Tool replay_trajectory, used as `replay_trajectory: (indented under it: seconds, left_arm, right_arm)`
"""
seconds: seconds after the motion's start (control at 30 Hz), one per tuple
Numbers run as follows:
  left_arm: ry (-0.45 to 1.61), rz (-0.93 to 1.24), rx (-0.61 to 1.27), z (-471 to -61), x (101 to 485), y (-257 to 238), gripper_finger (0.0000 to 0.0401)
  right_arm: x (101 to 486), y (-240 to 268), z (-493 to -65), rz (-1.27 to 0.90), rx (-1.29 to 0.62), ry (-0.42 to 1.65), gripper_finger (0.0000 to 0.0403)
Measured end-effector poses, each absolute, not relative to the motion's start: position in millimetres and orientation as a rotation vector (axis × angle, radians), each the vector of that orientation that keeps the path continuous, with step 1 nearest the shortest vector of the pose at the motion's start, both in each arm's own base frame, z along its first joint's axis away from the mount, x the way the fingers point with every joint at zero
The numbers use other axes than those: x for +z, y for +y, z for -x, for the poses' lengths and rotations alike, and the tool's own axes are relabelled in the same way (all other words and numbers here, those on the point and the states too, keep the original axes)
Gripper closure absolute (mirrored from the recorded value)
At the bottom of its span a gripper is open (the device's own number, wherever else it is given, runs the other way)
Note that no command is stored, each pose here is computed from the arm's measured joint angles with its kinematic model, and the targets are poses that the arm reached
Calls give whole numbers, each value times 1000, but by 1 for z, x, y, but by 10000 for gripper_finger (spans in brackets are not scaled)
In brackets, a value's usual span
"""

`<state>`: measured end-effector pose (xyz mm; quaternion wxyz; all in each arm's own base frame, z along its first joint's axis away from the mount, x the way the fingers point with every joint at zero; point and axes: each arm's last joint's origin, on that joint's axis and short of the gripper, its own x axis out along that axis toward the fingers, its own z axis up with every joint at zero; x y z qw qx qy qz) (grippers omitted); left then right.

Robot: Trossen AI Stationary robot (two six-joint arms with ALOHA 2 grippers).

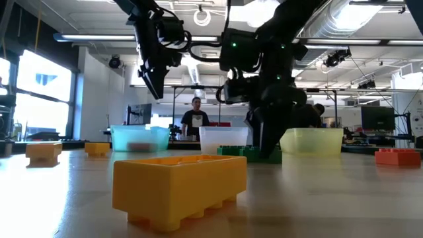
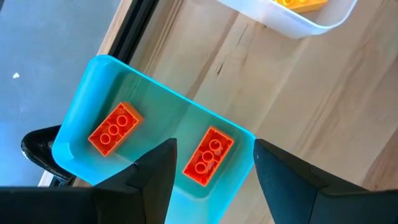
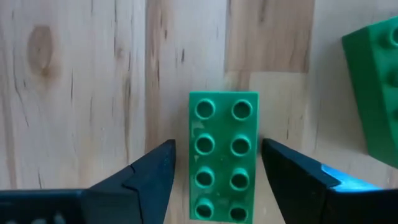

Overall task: Sort & place blocks by color
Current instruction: Put the green game piece into the yellow bin

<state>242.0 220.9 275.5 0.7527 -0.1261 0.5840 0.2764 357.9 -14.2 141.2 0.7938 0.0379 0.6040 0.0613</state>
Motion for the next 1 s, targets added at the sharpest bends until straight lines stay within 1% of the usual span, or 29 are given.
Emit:
replay_trajectory:
  seconds: [0.1, 0.23, 0.47, 0.6, 0.83, 1.0]
  left_arm:
    - [1275, 275, 604, -242, 275, 221, 201]
    - [1274, 275, 604, -242, 275, 221, 201]
    - [1274, 277, 605, -242, 275, 221, 201]
    - [1274, 276, 604, -242, 275, 221, 201]
    - [1270, 275, 605, -242, 276, 221, 201]
    - [1268, 280, 609, -242, 276, 221, 201]
  right_arm:
    - [141, -14, -358, -119, 96, 1298, 214]
    - [142, -14, -358, -168, 71, 1299, 292]
    - [145, -21, -355, -215, 69, 1316, 294]
    - [158, -32, -347, -224, 28, 1325, 294]
    - [191, -69, -327, -208, -125, 1283, 294]
    - [214, -105, -307, -202, -323, 1239, 294]
